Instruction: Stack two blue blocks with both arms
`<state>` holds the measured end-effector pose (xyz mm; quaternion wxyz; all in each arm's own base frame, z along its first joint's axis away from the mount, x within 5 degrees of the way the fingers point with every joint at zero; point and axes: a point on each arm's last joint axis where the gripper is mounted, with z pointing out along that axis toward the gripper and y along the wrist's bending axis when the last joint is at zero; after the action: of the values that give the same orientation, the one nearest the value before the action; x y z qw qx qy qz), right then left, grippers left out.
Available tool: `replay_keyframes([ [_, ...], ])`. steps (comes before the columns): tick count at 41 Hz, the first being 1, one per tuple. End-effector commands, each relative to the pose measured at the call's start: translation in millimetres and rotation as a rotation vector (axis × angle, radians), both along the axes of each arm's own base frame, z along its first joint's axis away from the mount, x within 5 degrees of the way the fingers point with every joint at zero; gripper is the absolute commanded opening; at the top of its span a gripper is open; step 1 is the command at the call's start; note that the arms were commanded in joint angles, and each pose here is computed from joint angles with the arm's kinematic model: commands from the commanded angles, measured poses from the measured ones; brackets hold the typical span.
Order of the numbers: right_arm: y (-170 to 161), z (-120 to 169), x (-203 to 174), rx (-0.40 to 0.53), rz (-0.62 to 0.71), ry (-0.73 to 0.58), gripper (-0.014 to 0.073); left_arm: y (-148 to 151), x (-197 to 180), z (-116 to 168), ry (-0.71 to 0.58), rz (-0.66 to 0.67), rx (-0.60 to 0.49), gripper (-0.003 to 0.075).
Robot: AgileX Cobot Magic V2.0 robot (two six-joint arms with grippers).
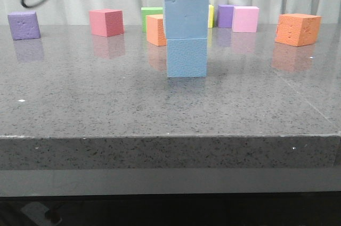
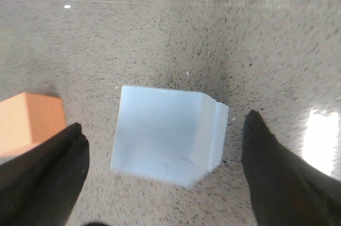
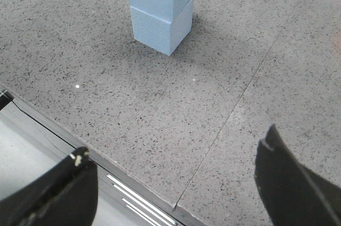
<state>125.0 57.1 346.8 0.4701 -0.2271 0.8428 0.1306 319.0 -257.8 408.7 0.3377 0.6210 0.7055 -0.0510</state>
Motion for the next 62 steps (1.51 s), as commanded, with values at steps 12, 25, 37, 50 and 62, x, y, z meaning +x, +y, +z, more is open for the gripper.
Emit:
replay_keyframes([
  [12, -0.8, 14.8, 1.6, 0.043, -0.02, -0.089, 0.0608, 80.2, -106.9, 104.6, -0.118, 0.182, -0.372, 0.0565],
  [25, -0.8, 14.8, 1.6, 0.043, -0.02, -0.089, 0.0608, 122.8, -163.0, 62.2, 0.134, 0.411, -0.459, 0.0564],
  [37, -0.8, 14.8, 1.6, 0.043, -0.02, -0.089, 0.0608, 149.9, -186.8, 9.9, 0.153, 0.573, -0.555, 0.0564],
  [50, -0.2, 14.9, 1.3, 0.055, -0.018, -0.085, 0.0608, 176.0, -204.6, -25.0, 0.074, 0.655, -0.54, 0.0564],
  [62, 0.0, 14.7, 1.8, 0.054, -0.018, -0.083, 0.0608, 176.4, -205.0, -35.9, 0.078, 0.656, -0.53, 0.0538],
])
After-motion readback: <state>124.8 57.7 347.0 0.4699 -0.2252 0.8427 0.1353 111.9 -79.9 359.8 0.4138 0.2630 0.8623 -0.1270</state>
